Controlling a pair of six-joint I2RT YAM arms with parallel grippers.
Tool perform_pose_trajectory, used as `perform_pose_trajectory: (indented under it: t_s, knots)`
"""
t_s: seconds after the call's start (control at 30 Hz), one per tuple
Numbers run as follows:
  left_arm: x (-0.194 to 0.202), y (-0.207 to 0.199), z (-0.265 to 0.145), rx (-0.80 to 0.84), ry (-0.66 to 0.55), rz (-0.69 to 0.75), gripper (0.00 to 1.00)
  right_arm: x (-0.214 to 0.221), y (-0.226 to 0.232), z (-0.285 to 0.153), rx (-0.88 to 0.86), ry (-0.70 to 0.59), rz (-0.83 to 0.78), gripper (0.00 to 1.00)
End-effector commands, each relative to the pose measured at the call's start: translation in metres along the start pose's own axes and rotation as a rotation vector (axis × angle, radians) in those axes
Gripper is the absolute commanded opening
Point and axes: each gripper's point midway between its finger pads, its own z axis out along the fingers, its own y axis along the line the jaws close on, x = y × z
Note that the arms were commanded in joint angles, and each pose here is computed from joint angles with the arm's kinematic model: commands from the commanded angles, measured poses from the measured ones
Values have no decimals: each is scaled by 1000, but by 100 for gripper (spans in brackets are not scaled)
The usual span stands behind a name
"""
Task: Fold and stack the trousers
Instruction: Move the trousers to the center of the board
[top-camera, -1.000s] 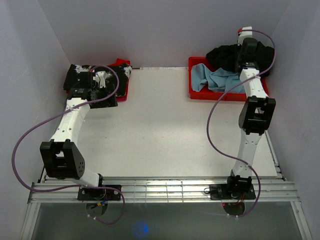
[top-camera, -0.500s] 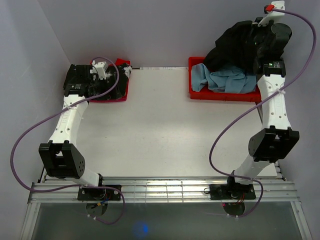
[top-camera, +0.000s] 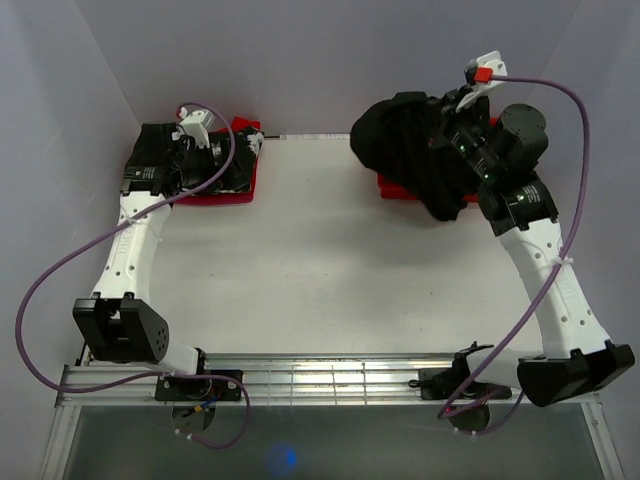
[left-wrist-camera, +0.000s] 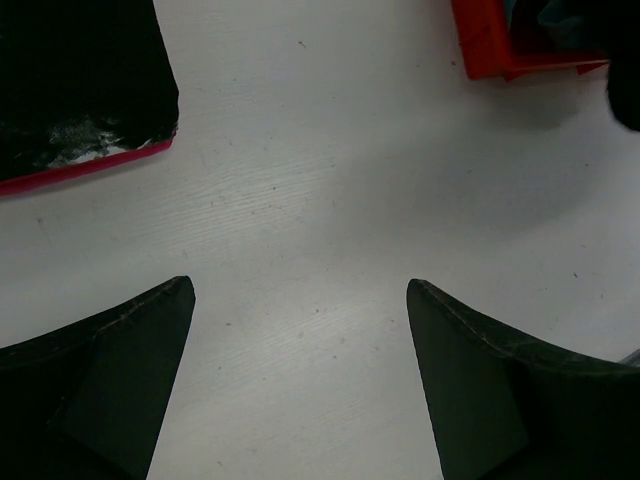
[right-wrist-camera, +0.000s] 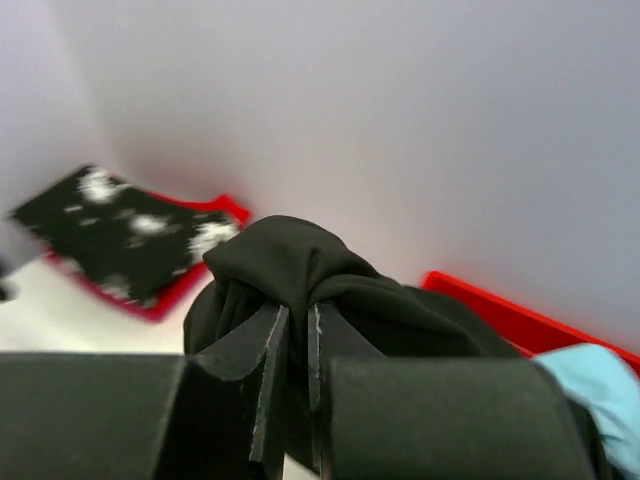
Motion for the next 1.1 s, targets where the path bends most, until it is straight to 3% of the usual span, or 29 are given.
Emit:
perform_pose_trajectory:
  t_s: [0.0,0.27,0.57,0.77,0.83,1.07]
  knots:
    - [-27,-25,-34,59,-113,46,98,-9,57,-14,-133,-47,71,8]
    - [-9,-33,-47,92,-85,45,98,144,145,-14,-296,255,199,8]
    - [28,-16,-43,72,-1,11,98,248,222,-14,-473,477,237,8]
    - [58,-21,-35,165,82,55,98,259,209,2,-401,496,201,11]
    - [72,-28,-32,241,122,64,98,256,189,6,-350,487,174,8]
    - [160,-54,-23,478,321,151,98,205,132,7,-230,404,199,8]
